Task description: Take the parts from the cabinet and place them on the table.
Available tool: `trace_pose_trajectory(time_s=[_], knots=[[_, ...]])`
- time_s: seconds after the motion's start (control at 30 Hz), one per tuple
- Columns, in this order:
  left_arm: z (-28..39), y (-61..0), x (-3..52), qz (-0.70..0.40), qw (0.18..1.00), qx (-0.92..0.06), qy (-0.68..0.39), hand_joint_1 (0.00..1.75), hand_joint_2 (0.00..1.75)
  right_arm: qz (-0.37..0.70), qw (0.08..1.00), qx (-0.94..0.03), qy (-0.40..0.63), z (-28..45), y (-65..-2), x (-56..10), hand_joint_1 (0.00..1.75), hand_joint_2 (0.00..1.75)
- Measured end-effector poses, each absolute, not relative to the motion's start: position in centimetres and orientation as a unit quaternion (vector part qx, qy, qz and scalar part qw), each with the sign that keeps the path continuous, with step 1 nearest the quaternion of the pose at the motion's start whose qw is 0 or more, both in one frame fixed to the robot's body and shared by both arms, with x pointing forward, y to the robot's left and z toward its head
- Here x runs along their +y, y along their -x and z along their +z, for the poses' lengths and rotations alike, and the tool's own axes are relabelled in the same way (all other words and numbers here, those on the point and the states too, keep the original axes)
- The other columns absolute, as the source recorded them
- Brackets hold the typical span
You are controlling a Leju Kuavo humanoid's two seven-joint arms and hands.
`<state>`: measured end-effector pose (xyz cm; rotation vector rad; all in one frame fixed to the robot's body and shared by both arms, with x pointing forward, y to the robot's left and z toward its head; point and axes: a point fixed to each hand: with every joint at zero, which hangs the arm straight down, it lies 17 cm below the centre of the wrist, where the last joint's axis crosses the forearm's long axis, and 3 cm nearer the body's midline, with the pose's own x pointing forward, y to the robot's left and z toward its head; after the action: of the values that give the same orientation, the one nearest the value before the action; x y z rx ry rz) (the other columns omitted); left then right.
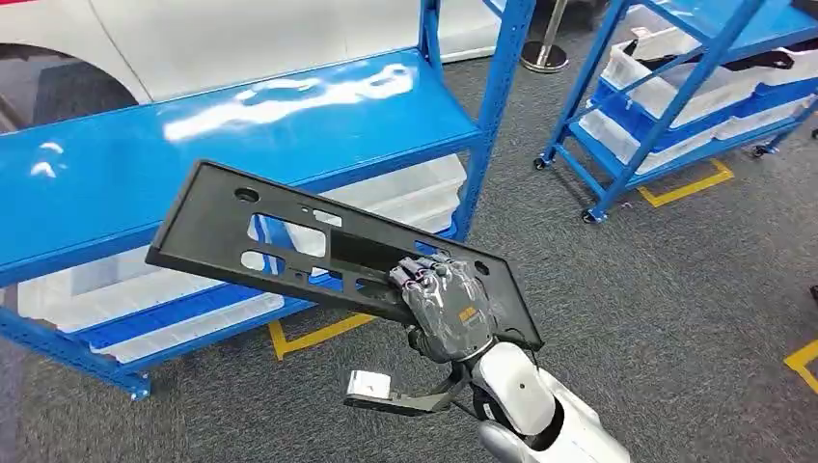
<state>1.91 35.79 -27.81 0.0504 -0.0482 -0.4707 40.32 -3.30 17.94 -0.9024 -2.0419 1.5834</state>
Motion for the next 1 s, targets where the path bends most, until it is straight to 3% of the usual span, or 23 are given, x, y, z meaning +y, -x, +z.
trace_pose_trajectory(time_s=[0.47, 1.0], knots=[[-28.0, -2.5, 33.7, -0.214, 0.976, -0.028, -0.021, 0.0, 1.75, 0.568, 0.184, -0.74, 0.31, 23.0, -43.4, -2.7, 1.75, 1.75], [-28.1, -1.5, 32.9, -0.234, 0.972, -0.006, -0.013, 0.0, 1.75, 0.556, 0.194, -0.751, 0.299, 22.5, -42.4, -1.9, 1.75, 1.75]])
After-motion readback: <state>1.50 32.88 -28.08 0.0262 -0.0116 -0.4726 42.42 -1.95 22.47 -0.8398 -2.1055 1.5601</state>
